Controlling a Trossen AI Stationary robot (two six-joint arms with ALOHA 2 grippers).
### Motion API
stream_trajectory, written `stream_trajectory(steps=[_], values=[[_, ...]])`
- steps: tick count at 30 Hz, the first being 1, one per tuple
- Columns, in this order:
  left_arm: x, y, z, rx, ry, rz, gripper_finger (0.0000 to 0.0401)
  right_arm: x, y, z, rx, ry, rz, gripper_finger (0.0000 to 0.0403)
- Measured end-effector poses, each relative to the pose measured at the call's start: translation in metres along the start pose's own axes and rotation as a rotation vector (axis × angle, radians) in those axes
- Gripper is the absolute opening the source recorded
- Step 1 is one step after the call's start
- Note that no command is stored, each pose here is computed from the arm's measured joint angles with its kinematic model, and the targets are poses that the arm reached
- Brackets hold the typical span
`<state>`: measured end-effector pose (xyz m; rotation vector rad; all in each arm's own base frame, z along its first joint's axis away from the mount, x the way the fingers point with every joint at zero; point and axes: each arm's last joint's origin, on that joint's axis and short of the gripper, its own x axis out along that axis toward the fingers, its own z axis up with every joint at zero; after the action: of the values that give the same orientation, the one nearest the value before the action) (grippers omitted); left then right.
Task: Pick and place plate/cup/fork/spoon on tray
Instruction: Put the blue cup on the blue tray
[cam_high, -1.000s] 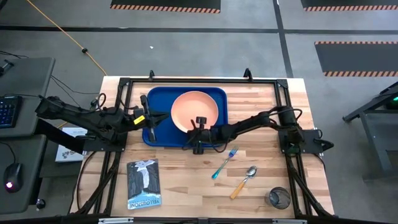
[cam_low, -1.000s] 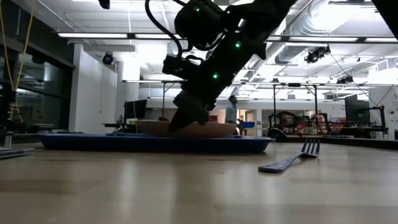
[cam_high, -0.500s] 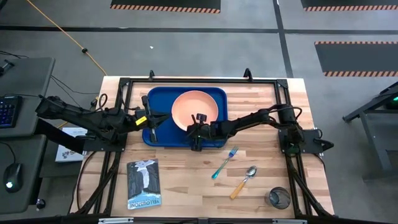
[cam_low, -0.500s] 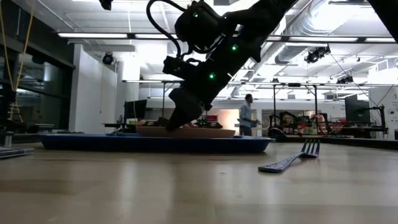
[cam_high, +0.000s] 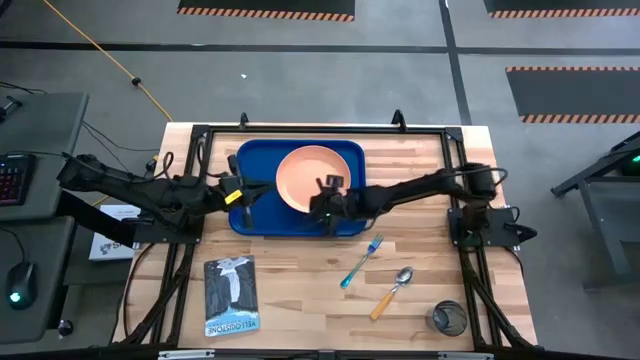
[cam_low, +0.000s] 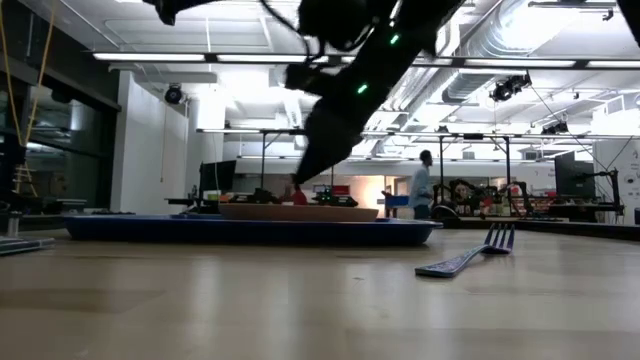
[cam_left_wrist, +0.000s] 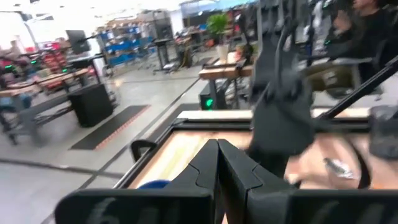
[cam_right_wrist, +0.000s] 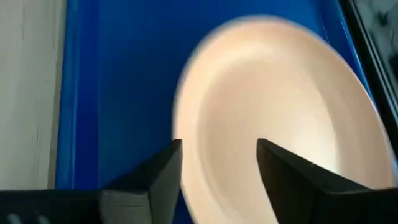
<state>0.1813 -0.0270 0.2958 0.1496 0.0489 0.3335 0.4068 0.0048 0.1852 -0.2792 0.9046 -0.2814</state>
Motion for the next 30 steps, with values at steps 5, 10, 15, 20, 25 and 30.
stream_trajectory(steps=[5,10,15,20,25,30], values=[[0.000,0.000,-0.003,0.012,0.031,0.016,0.0000,-0.039,-0.016,-0.032,0.072,0.146,-0.043,0.0221],[0.000,-0.001,-0.003,0.012,0.026,-0.021,0.0000,-0.079,-0.018,-0.084,0.281,0.054,-0.078,0.0222],[0.001,0.001,-0.001,0.009,-0.001,-0.057,0.0000,-0.105,-0.016,-0.121,0.521,-0.328,-0.046,0.0222],[0.005,0.006,-0.002,0.003,-0.006,-0.069,0.0000,-0.119,-0.023,-0.140,0.601,-0.686,0.038,0.0222],[0.009,0.011,-0.014,-0.014,-0.034,-0.060,0.0000,-0.122,-0.027,-0.145,0.597,-0.758,0.072,0.0222],[0.011,0.017,-0.016,-0.048,-0.031,-0.031,0.0000,-0.125,-0.025,-0.130,0.530,-0.690,0.192,0.0222]])
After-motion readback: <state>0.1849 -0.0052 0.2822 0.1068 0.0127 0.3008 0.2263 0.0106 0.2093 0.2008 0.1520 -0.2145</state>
